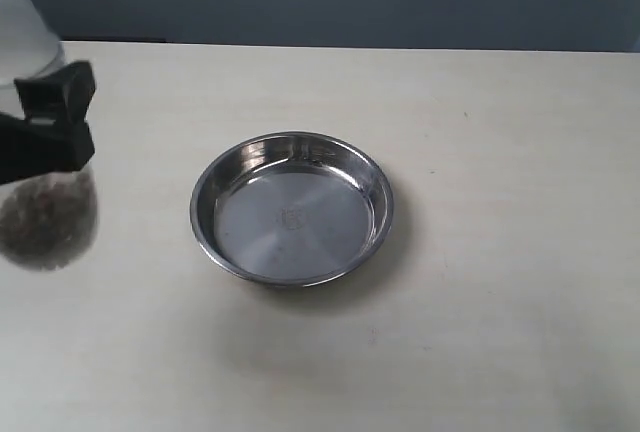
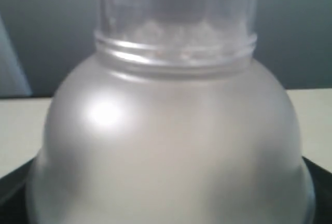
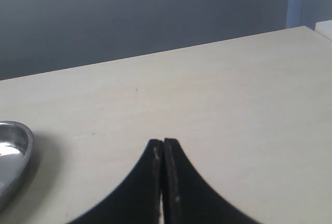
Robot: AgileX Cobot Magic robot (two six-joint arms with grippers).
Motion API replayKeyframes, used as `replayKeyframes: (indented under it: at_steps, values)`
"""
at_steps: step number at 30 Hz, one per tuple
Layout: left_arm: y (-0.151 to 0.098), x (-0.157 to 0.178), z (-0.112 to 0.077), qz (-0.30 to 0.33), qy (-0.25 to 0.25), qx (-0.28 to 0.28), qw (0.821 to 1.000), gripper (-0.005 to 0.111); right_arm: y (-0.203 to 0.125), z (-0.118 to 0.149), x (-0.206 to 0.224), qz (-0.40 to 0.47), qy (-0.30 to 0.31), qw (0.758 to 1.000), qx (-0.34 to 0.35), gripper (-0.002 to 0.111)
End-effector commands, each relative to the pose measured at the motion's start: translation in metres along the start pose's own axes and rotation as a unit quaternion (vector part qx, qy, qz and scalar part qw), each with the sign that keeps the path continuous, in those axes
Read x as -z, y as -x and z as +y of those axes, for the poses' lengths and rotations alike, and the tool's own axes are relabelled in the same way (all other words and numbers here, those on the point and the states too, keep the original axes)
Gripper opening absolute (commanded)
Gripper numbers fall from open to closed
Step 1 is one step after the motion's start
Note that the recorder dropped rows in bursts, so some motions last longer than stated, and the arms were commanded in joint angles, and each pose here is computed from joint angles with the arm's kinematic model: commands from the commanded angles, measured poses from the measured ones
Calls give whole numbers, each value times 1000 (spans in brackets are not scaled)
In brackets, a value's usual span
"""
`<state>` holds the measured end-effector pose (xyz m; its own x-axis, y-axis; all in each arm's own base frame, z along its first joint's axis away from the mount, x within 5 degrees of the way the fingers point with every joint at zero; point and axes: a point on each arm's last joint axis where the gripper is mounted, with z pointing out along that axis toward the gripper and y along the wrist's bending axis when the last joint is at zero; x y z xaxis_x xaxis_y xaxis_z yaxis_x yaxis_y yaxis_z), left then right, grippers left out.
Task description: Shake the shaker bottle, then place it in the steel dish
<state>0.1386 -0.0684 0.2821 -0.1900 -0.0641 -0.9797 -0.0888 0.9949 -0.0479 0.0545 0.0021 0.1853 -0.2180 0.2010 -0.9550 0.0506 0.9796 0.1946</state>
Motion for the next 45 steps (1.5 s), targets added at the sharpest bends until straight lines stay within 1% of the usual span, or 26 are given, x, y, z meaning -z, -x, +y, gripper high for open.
replayKeyframes:
  at_steps: [1,2,4,6,7,8,9,12,13,15,16,17,18,19,21,22,24,25,27,28,32,37,39,41,42,45]
  values:
    - [44,14,-2,-127,-46,-21,991,0,1,0,0,-6,-2,1000,2,-1]
    - [55,20,-4,-140,-83,-8,987,0,1,0,0,-6,-2,1000,2,-1]
    - [43,19,-3,-73,-98,30,992,0,1,0,0,-6,-2,1000,2,-1]
    - [2,7,6,17,-24,19,999,0,1,0,0,-6,-2,1000,2,-1]
    - [-9,4,11,24,15,12,1000,0,1,0,0,-6,-2,1000,2,-1]
    - [-5,5,13,10,28,6,1000,0,1,0,0,-6,-2,1000,2,-1]
    - [13,9,9,-25,5,3,1000,0,1,0,0,-6,-2,1000,2,-1]
    - [53,24,-2,-98,-100,-6,990,0,1,0,0,-6,-2,1000,2,-1]
    - [50,24,-3,-84,-110,-2,990,0,1,0,0,-6,-2,1000,2,-1]
    - [4,12,9,8,-19,-7,1000,0,1,0,0,-6,-2,1000,2,-1]
    - [7,11,10,-9,-2,-6,1000,0,1,0,0,-6,-2,1000,2,-1]
    - [19,14,8,-32,-22,-10,999,0,1,0,0,-6,-2,1000,2,-1]
    - [44,22,0,-81,-91,-14,992,0,1,0,0,-6,-2,1000,2,-1]
    - [44,23,-4,-76,-113,-12,991,0,1,0,0,-6,-2,1000,2,-1]
    - [-2,13,2,27,-63,-18,997,0,1,0,0,-6,-2,1000,2,-1]
    - [0,12,1,17,-60,-22,998,0,1,0,0,-6,-2,1000,2,-1]
    - [36,23,-4,-66,-124,-26,990,0,1,0,0,-6,-2,1000,2,-1]
    - [30,24,-7,-42,-147,-5,988,0,1,0,0,-6,-2,1000,3,-1]
    - [-23,14,-2,60,-113,-15,992,0,1,0,0,-6,-3,1000,4,-1]
    - [-30,12,2,62,-89,-10,994,0,1,0,0,-6,-3,1000,4,-1]
    - [18,21,-2,-61,-132,-3,989,0,1,0,0,-6,-3,1000,4,-1]
    - [-23,12,10,22,-67,-5,998,0,1,0,0,-6,-2,1000,3,-1]
    - [-4,15,9,-23,-78,-5,997,0,1,0,0,-6,-2,1000,3,-1]
    - [22,23,4,-81,-123,-5,989,0,1,0,0,-6,-2,1000,3,-1]
    - [22,24,2,-77,-138,-1,987,0,1,0,0,-6,-2,1000,3,-1]
    - [-17,16,6,18,-104,1,994,0,1,0,0,-6,-2,1000,3,-1]
